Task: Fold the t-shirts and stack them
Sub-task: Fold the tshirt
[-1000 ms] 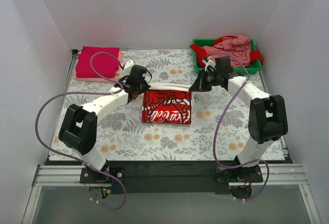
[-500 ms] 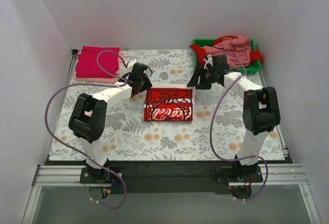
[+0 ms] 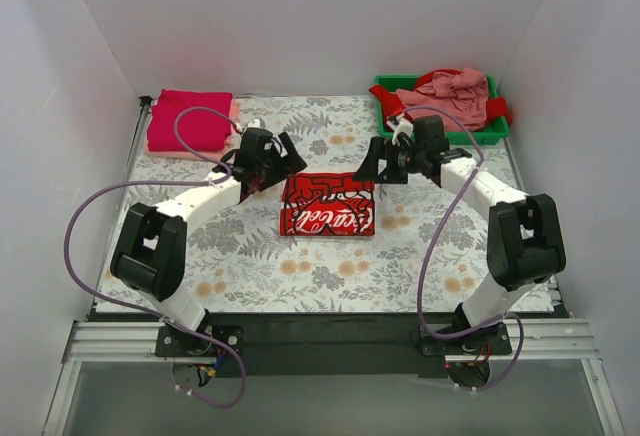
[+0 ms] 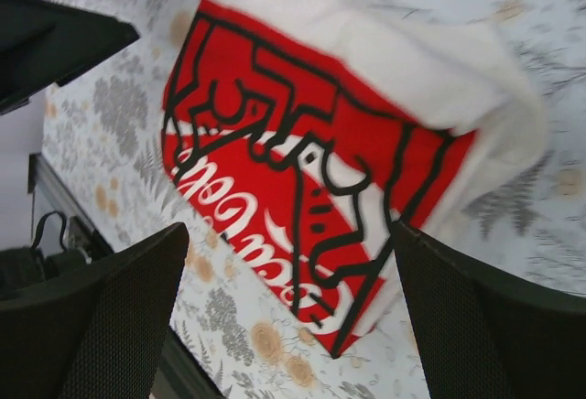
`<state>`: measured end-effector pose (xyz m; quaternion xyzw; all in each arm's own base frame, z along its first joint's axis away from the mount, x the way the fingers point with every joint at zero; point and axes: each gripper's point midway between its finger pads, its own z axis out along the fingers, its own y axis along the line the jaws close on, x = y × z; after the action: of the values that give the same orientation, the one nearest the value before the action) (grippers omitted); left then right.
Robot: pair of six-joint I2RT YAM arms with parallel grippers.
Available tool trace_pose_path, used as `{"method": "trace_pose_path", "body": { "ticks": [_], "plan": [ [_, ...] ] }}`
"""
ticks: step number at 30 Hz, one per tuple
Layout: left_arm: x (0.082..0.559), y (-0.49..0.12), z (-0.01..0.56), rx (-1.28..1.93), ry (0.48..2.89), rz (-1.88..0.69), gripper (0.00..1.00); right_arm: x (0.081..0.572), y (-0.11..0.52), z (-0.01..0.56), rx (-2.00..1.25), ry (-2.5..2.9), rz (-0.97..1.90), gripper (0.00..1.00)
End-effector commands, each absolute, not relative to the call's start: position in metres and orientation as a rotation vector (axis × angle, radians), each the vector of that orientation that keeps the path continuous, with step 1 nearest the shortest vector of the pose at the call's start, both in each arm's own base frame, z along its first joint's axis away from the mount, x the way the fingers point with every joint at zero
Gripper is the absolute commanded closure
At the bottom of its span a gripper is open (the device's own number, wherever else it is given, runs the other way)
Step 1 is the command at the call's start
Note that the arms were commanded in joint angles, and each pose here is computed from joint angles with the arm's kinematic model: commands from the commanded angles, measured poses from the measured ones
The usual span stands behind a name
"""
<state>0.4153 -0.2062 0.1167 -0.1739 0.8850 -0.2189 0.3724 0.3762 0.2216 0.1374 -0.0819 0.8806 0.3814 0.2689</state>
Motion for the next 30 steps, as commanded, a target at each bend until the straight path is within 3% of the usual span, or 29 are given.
{"method": "trace_pose_path", "body": {
  "ticks": [1, 10, 18, 24, 30],
  "plan": [
    [0.385, -0.238, 0.133, -0.333, 2.271, -0.810, 0.09, 0.334, 0.255, 0.147, -0.389, 2.287, 1.207, 0.02],
    [0.351, -0.226, 0.064, -0.428, 2.423, -0.750, 0.07, 0.310, 0.247, 0.075, -0.322, 2.452, 1.125, 0.02],
    [0.334, -0.209, 0.053, -0.471, 2.440, -0.680, 0.07, 0.295, 0.224, 0.039, -0.265, 2.549, 0.997, 0.02],
    [0.342, -0.208, 0.101, -0.426, 2.330, -0.712, 0.06, 0.313, 0.223, 0.089, -0.339, 2.428, 0.935, 0.02],
    [0.354, -0.181, 0.123, -0.421, 2.252, -0.531, 0.06, 0.309, 0.195, 0.131, -0.256, 2.315, 0.760, 0.02]
  ]
}}
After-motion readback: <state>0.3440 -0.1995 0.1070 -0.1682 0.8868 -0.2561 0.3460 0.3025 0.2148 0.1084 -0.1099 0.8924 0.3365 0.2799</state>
